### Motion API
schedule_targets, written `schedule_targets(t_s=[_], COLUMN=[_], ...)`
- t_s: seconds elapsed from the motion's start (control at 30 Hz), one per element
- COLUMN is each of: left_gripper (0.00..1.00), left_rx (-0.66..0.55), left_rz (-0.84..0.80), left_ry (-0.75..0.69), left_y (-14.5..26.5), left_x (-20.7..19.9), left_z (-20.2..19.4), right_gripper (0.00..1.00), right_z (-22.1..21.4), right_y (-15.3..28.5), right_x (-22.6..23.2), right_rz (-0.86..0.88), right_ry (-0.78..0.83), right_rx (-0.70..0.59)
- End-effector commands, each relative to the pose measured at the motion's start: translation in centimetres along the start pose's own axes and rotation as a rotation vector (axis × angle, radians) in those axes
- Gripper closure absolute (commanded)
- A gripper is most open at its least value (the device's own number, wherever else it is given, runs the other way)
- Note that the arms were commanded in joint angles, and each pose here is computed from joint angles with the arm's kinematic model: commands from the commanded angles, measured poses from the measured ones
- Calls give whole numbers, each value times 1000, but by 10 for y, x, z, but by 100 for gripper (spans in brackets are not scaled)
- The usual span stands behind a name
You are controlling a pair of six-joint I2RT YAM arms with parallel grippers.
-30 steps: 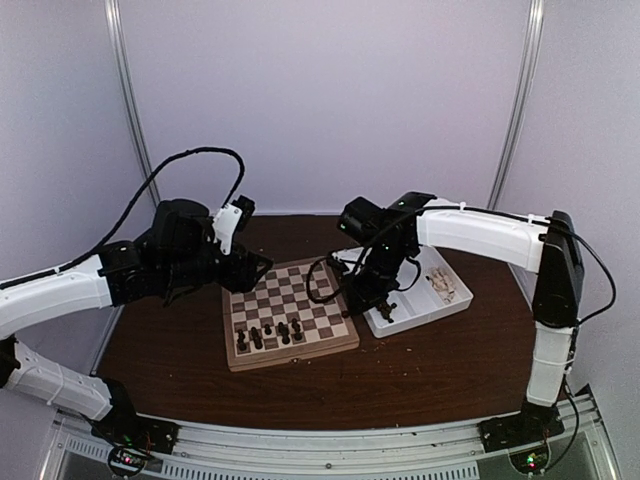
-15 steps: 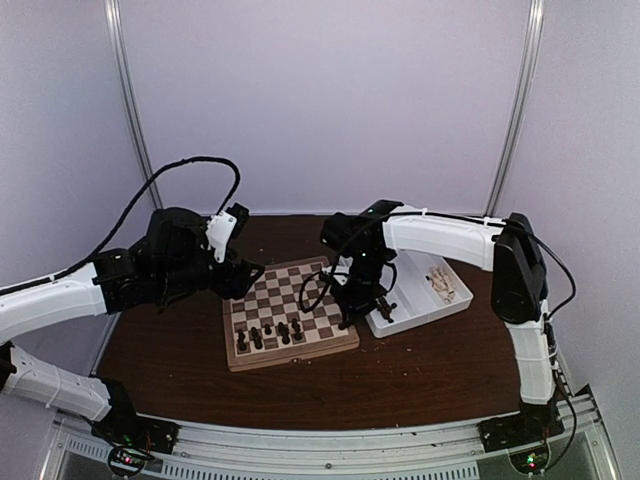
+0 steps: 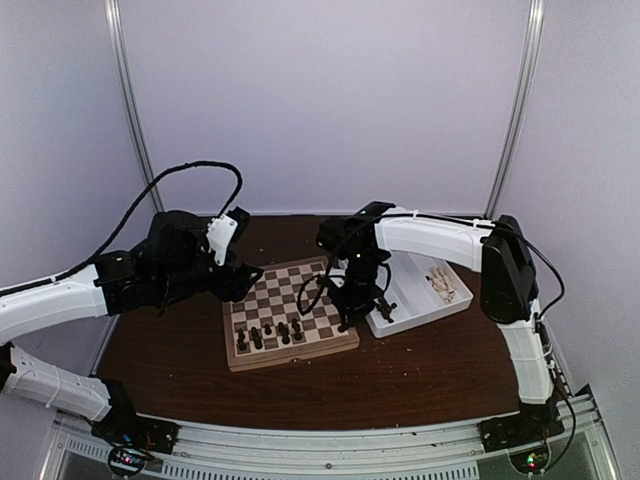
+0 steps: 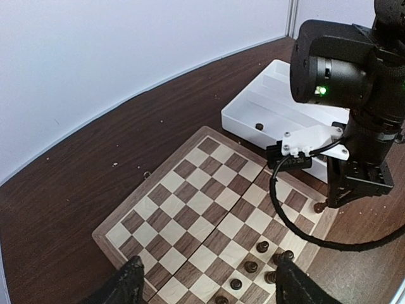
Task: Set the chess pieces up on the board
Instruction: Place the chess piece on the chessboard.
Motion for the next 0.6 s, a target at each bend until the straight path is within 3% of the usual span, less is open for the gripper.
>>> schedule_targets(t_s=[0.0,0.33,0.47,0.57], left_gripper=[29,28,26,17], left_rx=[-43,-47,-50,-47], left_rz=[16,26,27,61], left_ry=[-8,-11,-13,-8], left_y=[1,4,6,7], left_x=[4,6,6,12], left_z=[8,7,8,5], right_gripper=[86,76,61,53], right_z=[7,13,16,22], right_y=[2,9,21,43], right_x=[2,3,7,13], right_rz=[-15,-24,-14,8], right_ry=[9,14,28,52], right_rx=[-12,-36,-85,-186])
Point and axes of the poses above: each gripper's point midway between its finger pads, its own y axis back along the fingers, its own x axis along the line the jaws close on, z = x × y, the point moved 2 cm from there along y, back along the fingers, and after that the axes turned 4 degrees about -y, right-handed, at the moved point
